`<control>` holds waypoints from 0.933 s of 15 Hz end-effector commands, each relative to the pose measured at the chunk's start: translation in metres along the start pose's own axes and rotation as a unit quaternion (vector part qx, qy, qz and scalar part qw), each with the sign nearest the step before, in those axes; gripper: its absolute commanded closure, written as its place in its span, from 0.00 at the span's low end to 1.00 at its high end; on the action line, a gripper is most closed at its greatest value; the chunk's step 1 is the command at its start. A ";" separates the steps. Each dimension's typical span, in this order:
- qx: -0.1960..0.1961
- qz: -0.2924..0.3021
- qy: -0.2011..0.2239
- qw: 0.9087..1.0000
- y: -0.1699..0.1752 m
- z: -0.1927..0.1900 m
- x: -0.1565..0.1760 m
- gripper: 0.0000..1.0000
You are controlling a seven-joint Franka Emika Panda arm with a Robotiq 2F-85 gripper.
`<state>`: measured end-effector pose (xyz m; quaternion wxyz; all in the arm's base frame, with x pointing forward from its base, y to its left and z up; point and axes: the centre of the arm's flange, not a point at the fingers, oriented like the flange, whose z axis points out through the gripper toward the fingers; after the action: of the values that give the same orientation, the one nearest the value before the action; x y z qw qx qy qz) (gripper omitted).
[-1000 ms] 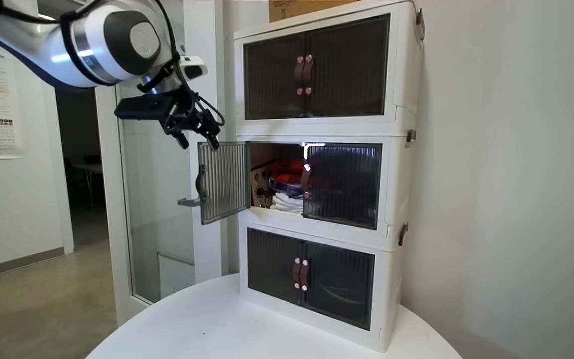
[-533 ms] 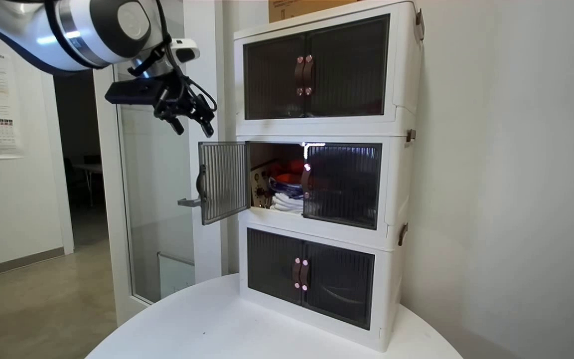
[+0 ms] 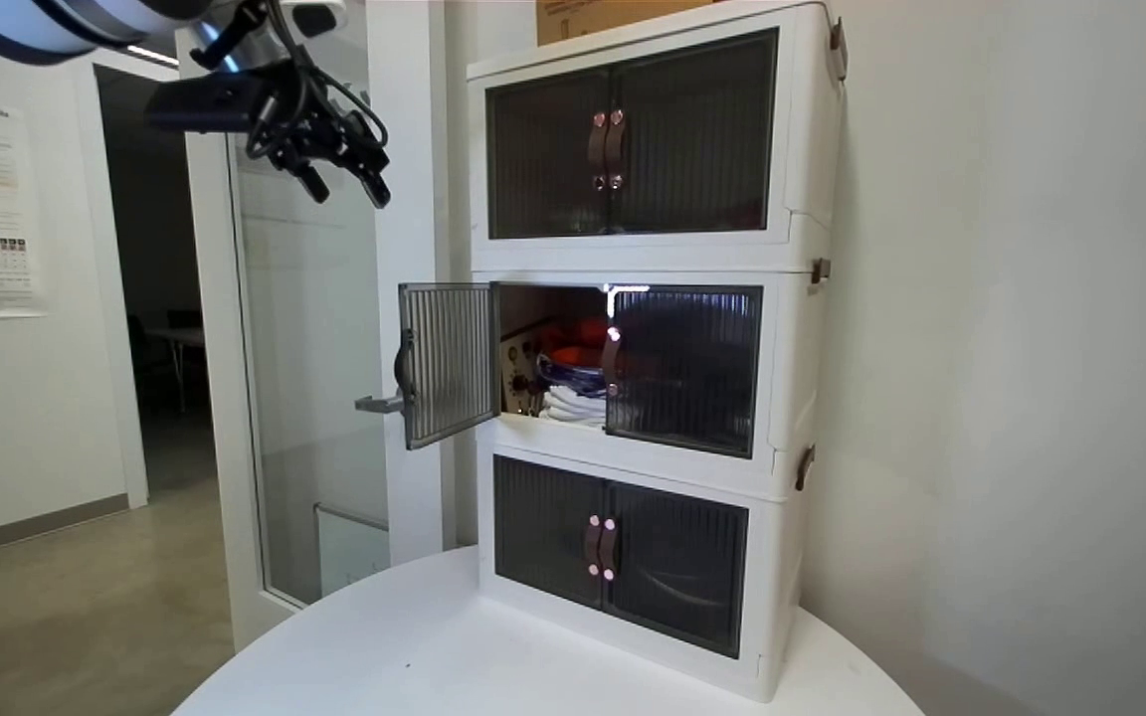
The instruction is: Open the middle drawer.
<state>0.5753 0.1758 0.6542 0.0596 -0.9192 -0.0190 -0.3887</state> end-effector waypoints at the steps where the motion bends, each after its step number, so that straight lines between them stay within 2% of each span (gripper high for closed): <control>1: -0.016 0.013 0.001 1.000 0.013 -0.027 -0.024 0.00; 8: -0.070 0.043 -0.033 0.996 0.037 -0.037 -0.081 0.00; 14: -0.083 0.048 -0.058 0.994 0.049 -0.046 -0.110 0.00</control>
<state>0.4922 0.1276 0.6072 0.0095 -0.9378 0.0443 -0.3441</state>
